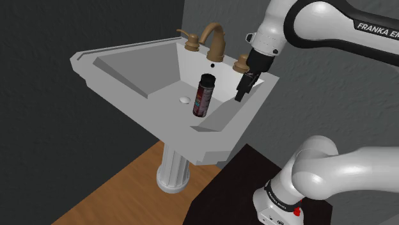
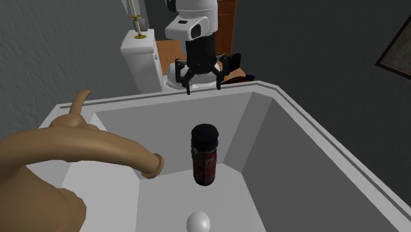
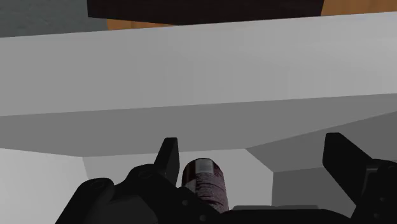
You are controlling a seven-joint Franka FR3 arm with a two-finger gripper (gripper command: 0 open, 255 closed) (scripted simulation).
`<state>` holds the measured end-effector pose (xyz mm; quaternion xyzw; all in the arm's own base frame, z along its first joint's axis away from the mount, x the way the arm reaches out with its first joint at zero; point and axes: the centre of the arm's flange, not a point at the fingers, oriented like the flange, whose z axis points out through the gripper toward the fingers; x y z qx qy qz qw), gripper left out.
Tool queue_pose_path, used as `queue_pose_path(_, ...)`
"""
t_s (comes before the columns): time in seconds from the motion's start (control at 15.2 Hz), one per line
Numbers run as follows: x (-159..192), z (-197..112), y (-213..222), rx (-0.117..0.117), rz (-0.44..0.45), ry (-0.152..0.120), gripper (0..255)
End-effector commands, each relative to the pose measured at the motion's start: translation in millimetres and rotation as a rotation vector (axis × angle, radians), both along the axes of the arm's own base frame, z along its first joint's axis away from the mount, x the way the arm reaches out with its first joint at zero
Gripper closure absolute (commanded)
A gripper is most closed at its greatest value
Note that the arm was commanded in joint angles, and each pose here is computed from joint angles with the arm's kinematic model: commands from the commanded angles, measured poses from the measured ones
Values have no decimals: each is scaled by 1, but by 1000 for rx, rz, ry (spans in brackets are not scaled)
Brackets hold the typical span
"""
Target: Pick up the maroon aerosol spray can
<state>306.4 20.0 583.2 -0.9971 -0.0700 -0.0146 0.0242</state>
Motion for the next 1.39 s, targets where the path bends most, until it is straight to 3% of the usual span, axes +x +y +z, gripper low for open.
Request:
queue_pose_path(0.0, 0, 0, 0, 0, 0, 0, 0)
queue_pose_path(0.73, 137, -5, -5, 0, -244, -26, 0)
queue_pose_path(1.32, 137, -45, -5, 0, -244, -26, 0)
